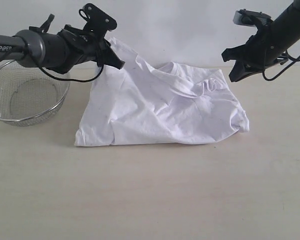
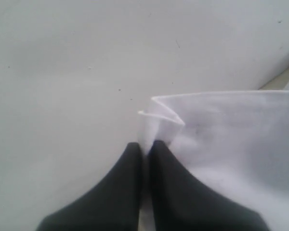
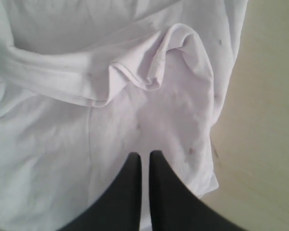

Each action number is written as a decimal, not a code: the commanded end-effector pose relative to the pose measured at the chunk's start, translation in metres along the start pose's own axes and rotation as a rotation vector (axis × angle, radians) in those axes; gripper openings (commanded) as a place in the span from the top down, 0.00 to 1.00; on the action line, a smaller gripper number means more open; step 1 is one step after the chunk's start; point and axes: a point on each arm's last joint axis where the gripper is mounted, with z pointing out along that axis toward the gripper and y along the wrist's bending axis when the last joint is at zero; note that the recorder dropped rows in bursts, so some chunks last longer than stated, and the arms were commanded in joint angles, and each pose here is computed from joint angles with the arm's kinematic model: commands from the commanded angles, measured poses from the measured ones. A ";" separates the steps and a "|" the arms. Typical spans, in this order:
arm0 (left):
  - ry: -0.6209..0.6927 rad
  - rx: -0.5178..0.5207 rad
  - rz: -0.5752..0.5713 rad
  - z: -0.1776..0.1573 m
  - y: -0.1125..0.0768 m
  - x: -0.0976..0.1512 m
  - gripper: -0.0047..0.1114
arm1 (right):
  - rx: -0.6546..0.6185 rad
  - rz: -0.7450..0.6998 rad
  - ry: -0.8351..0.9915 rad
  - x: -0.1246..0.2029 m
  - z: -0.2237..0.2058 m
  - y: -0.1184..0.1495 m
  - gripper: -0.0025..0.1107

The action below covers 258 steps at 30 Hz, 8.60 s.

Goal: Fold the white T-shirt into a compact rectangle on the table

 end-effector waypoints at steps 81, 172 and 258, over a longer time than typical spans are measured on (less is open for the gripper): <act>0.846 0.578 -0.518 -0.085 -0.036 0.114 0.92 | 0.370 -0.089 0.255 0.080 0.076 0.034 0.98; 0.945 0.758 -0.536 -0.240 -0.107 0.146 0.92 | 0.519 0.033 0.377 0.214 -0.018 0.054 0.98; 0.798 0.730 -0.499 -0.246 -0.092 0.121 0.92 | 0.338 -0.393 -0.094 0.010 0.008 0.086 0.98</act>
